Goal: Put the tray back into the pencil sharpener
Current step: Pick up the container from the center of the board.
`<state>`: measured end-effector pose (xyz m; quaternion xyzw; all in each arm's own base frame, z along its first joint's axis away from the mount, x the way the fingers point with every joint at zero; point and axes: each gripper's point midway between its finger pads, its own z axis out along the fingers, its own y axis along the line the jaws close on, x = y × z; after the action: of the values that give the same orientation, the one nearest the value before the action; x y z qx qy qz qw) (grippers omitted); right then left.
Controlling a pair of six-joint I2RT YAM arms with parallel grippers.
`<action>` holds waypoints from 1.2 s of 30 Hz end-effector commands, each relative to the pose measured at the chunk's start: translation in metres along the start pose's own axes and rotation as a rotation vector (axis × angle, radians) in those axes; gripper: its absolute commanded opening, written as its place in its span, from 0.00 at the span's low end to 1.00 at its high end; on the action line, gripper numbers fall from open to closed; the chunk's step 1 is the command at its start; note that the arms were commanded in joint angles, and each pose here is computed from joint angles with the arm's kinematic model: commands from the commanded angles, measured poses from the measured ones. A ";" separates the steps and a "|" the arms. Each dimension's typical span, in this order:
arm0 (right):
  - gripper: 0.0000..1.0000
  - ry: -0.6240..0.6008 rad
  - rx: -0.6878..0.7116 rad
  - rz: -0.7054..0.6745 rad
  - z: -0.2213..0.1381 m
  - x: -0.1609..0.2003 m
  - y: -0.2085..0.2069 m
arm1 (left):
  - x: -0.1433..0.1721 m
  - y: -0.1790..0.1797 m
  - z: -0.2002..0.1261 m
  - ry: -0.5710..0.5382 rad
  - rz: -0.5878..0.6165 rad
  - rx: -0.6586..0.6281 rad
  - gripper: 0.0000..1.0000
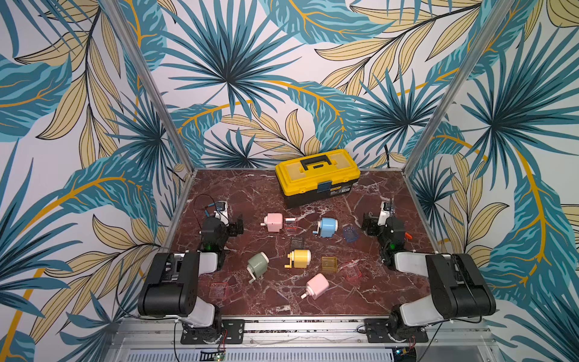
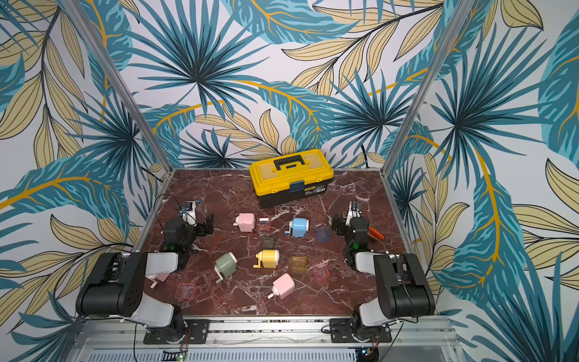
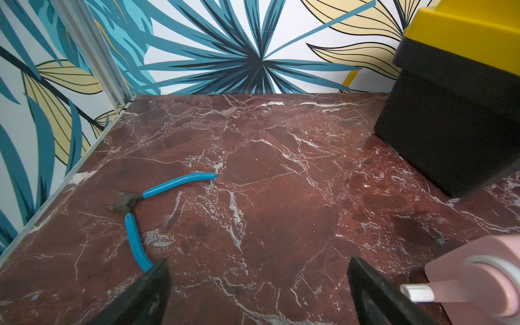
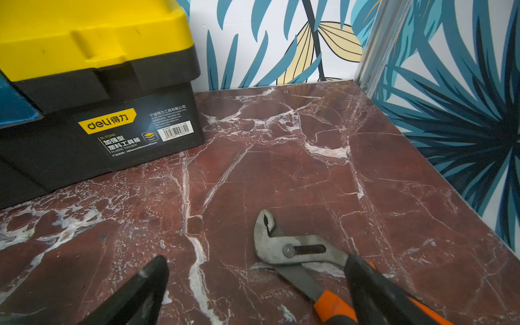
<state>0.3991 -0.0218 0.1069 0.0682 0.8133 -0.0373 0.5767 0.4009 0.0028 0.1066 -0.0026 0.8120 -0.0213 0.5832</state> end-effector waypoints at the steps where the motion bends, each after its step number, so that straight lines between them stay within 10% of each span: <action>1: 0.99 -0.010 -0.002 -0.006 -0.002 -0.003 0.000 | -0.007 0.003 0.001 -0.017 0.002 -0.006 1.00; 24: 0.99 -0.033 -0.011 -0.016 -0.005 -0.007 0.001 | -0.008 0.003 0.001 -0.020 0.002 -0.006 1.00; 36: 0.99 -0.099 0.047 0.196 -0.070 -0.065 -0.017 | -0.079 0.009 -0.062 -0.275 -0.027 -0.061 0.99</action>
<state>0.3651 -0.0239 0.2129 0.0979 0.7449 -0.0133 0.6599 0.3759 0.0031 0.1868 -0.0005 0.7424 -0.0165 0.6697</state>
